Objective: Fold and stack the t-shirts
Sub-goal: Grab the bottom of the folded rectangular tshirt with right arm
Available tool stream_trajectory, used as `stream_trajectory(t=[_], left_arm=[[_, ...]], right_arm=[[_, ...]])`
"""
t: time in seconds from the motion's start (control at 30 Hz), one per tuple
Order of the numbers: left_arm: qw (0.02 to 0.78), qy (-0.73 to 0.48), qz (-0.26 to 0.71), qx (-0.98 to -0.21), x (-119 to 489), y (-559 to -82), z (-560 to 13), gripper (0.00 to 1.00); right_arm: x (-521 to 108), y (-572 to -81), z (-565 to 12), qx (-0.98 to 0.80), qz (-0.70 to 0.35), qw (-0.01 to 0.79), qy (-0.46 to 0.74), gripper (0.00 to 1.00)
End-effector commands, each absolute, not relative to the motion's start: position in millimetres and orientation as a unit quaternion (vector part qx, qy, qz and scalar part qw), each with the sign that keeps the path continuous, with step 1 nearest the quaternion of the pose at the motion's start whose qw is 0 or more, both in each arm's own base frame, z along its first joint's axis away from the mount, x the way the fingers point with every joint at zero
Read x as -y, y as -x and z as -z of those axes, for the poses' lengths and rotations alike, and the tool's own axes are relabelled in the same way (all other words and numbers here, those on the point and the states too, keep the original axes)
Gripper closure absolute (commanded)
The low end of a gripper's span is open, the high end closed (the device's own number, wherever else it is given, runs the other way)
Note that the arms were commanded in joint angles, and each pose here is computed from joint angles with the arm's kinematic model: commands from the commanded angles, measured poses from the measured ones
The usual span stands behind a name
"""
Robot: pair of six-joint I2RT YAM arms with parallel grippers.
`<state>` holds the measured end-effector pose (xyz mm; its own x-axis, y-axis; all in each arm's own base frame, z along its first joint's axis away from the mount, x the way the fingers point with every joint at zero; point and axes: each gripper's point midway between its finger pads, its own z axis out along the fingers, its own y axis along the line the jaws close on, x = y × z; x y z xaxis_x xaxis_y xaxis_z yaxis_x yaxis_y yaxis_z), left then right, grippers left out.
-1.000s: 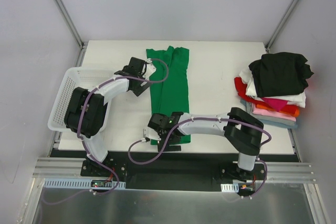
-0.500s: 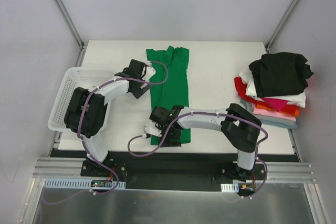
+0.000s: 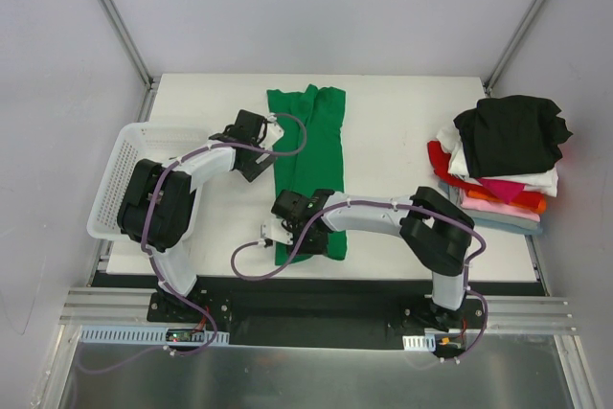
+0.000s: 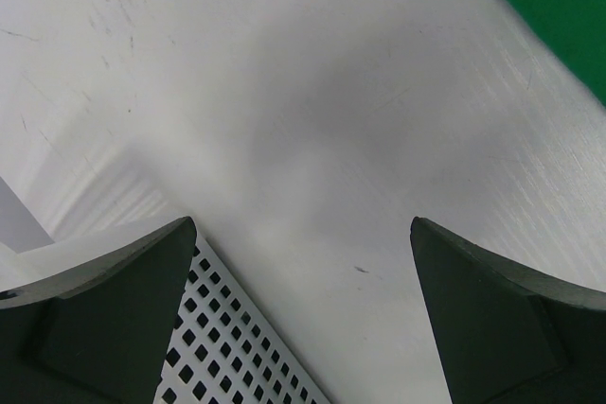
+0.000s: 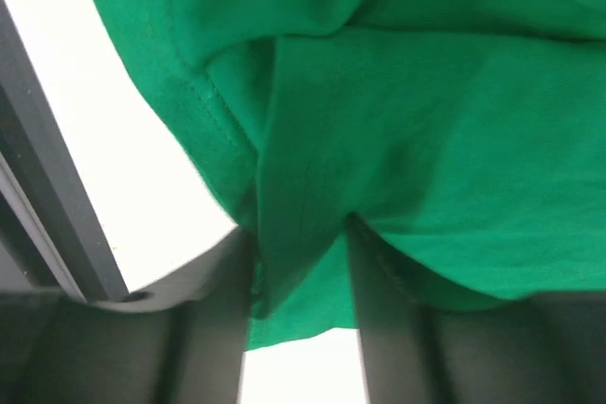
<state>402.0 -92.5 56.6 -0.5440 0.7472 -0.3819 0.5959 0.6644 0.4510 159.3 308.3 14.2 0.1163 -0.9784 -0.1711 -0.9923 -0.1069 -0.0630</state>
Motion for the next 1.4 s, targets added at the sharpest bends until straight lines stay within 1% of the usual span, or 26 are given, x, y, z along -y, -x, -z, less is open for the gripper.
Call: stream_trajectory(t=[0.0,0.03,0.07,0.1,0.33,0.53,0.73,0.83,0.97,1.1,1.37], left_arm=[[0.297,-0.377,-0.130,-0.867,93.5,-400.2,-68.4,0.03],[0.297,-0.377,-0.130,-0.867,93.7,-398.9,-68.0,0.03],[0.298,-0.376,-0.130,-0.868,93.1,-398.9,-68.2,0.03],[0.298,-0.376,-0.130,-0.868,92.9,-398.3,-69.3,0.03],[0.301,-0.373,-0.138,-0.867,87.6,-403.9,-72.8,0.03],[0.305,-0.364,-0.143,-0.868,78.8,-417.8,-74.2,0.03],[0.305,-0.364,-0.146,-0.868,78.3,-424.7,-72.2,0.04],[0.304,-0.361,-0.142,-0.870,79.1,-423.0,-70.3,0.04],[0.304,-0.361,-0.138,-0.871,79.3,-420.0,-69.6,0.04],[0.303,-0.361,-0.136,-0.872,79.7,-418.3,-67.6,0.04],[0.300,-0.360,-0.131,-0.874,81.2,-418.1,-61.7,0.04]], right_arm=[[-304.1,-151.0,20.6,-0.673,-0.049,0.049,0.736,0.64],[-304.4,-148.1,21.3,-0.672,-0.051,0.045,0.737,0.70],[-304.3,-146.8,21.8,-0.673,-0.052,0.043,0.737,0.89],[-303.7,-144.1,22.7,-0.672,-0.048,0.040,0.738,0.99],[-303.2,-119.3,12.9,-0.650,-0.052,0.026,0.758,0.99],[-307.4,-76.3,-11.0,-0.620,-0.081,0.017,0.780,0.99],[-308.1,-33.1,-23.4,-0.580,-0.089,0.011,0.810,0.99],[-312.1,-43.2,-27.8,-0.583,-0.072,0.036,0.808,0.99],[-319.3,-77.6,-39.3,-0.587,-0.006,0.094,0.804,0.99],[-337.5,-101.3,-69.0,-0.589,0.019,0.150,0.794,0.99],[-344.3,-149.8,-112.2,-0.602,0.064,0.202,0.770,0.99]])
